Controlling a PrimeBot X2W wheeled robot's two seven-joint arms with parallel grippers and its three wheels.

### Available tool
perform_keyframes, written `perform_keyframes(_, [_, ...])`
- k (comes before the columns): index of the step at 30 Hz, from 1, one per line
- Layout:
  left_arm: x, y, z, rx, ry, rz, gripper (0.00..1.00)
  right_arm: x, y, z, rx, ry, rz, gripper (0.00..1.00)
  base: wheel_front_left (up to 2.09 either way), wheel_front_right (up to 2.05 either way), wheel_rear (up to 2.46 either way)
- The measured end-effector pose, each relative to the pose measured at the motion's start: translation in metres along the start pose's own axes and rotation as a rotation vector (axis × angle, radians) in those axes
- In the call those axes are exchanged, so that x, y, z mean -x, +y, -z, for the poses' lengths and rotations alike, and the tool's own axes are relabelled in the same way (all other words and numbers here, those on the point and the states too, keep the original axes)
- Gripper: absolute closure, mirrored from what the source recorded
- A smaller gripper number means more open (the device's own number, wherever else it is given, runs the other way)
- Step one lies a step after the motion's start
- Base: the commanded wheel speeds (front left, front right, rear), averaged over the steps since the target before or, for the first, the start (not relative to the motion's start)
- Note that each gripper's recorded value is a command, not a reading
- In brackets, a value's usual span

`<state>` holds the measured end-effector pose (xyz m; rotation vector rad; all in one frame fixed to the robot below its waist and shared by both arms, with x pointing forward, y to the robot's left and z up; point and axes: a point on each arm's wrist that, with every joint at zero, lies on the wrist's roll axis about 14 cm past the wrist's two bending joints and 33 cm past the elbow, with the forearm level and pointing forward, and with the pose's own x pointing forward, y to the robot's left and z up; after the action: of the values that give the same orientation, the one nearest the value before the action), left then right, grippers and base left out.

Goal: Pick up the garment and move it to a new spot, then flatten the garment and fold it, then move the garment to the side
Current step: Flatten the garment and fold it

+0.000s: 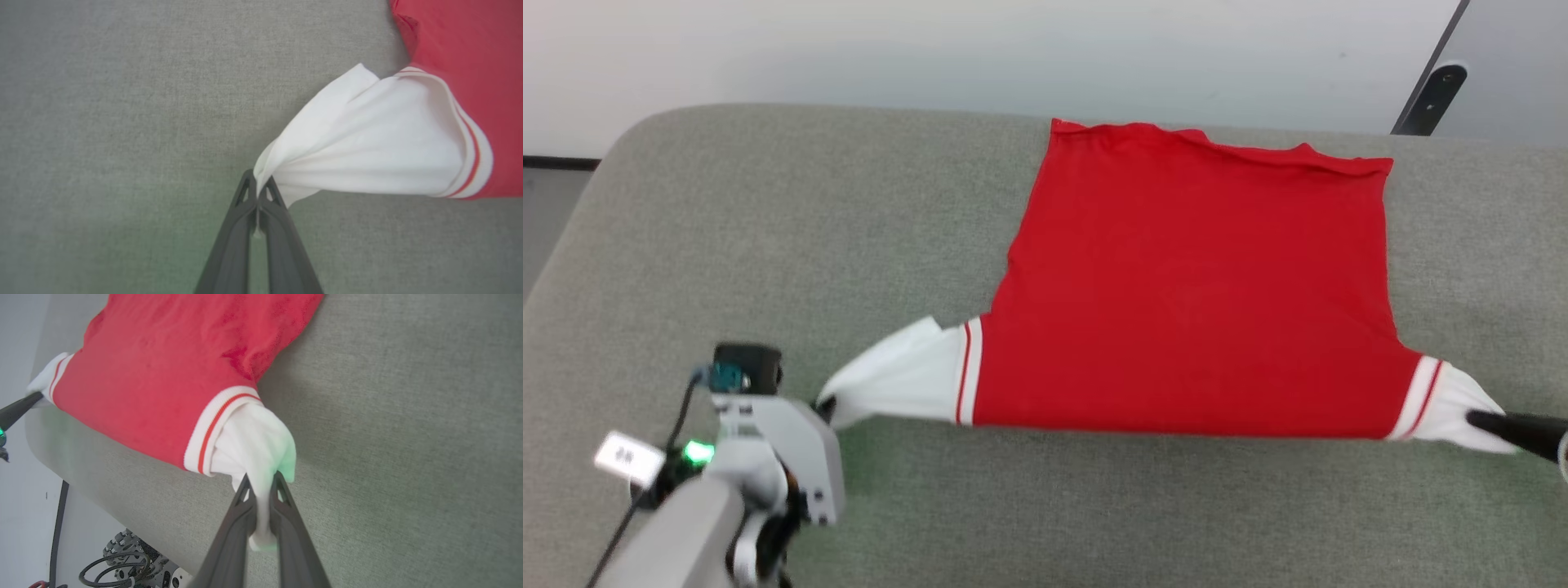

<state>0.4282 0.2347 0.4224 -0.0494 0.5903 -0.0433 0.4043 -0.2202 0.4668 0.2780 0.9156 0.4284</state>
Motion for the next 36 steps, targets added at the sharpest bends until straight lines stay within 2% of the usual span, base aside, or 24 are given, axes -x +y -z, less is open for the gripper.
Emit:
perform_keyframes(8, [0.057,-0.027,0.030,0.045,0.092,0.018,1.00,0.014,-0.019,0.017,-0.060,0.059,0.023,1.00,0.00,0.00,0.00])
perform_keyframes(14, [0.080,-0.042,0.030,0.055,0.114,0.038,1.00,0.017,-0.026,0.027,-0.094,0.082,0.029,1.00,0.00,0.00,0.00])
perform_keyframes(18, [0.080,-0.043,0.027,0.057,0.116,0.034,1.00,0.014,-0.028,0.029,-0.092,0.070,0.039,1.00,0.00,0.00,0.00])
perform_keyframes(26, [0.064,-0.051,0.045,0.047,0.225,0.055,1.00,-0.006,-0.039,0.042,-0.063,0.100,0.109,1.00,0.00,0.00,0.00])
perform_keyframes(36, [0.046,-0.068,0.066,0.035,0.321,0.097,1.00,-0.026,-0.039,0.067,-0.062,0.176,0.162,1.00,0.00,0.00,0.00])
